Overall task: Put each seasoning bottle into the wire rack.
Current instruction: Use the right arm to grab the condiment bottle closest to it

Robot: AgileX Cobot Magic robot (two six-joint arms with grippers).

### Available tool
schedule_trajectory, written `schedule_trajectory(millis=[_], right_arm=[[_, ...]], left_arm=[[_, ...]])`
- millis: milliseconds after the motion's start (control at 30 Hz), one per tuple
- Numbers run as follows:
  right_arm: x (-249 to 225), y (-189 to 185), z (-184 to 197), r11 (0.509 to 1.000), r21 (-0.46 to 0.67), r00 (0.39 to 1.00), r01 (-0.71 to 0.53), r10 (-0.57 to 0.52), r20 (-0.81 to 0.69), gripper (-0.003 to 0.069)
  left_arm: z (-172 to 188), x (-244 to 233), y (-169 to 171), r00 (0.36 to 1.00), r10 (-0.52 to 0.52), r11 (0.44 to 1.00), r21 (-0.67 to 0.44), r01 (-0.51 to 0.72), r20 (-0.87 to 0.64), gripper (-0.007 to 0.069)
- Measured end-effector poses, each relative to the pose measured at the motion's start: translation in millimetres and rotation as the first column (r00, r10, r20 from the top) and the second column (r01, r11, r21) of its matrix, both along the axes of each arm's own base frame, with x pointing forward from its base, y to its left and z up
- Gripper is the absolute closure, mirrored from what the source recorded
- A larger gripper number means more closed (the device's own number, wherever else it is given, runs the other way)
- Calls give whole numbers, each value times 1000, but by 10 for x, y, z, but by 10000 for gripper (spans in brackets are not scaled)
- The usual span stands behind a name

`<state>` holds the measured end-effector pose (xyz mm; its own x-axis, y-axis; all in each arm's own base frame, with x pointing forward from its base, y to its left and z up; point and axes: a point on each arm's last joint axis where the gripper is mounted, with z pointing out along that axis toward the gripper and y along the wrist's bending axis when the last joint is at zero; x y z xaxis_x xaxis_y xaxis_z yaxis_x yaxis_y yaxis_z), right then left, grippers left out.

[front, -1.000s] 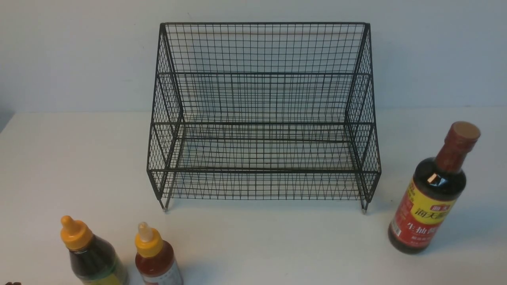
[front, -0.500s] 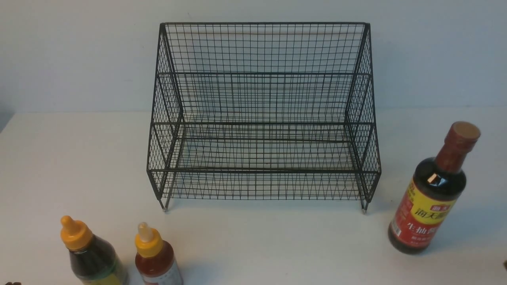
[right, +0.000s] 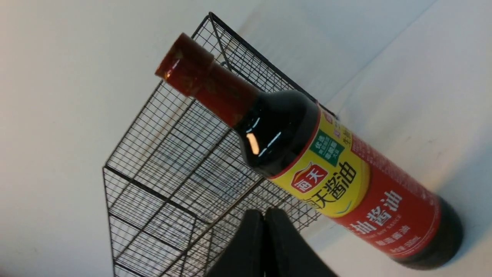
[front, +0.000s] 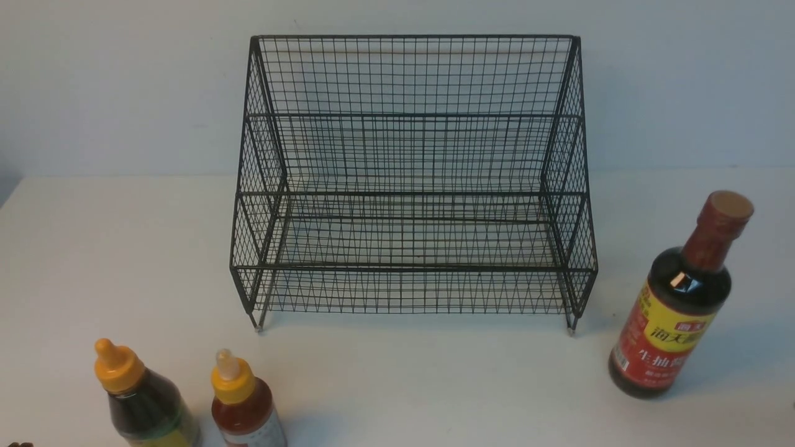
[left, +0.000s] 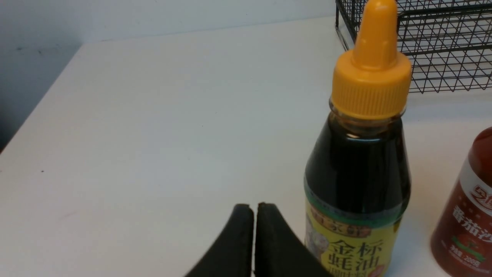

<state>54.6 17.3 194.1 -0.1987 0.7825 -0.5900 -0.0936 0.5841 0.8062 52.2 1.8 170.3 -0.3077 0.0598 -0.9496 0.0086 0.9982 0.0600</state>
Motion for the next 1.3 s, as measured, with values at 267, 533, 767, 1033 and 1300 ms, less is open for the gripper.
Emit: schedule_trajectory(millis=[267,533,767,1033,1300], right_arm=[[-170,62,813,948,-317,966,-6,88,244,674],[112,236,1405,713,-613,933,-341,339,-126,669],[647,277,1674,606,-540,807,-584,361,-468,652],[1005,300,1985,537,-549,764,-641,372,-527,499],[1345,194,1801,475,-585,737,-658,243,-631,251]], left_arm=[[0,0,0,1000,0,1000,0,0,0,630],[0,0,0,1000,0,1000,0,0,0,630],[0,0,0,1000,0,1000,0,0,0,630],[0,0,0,1000,0,1000,0,0,0,630],[0,0,0,1000,0,1000,0,0,0,630]])
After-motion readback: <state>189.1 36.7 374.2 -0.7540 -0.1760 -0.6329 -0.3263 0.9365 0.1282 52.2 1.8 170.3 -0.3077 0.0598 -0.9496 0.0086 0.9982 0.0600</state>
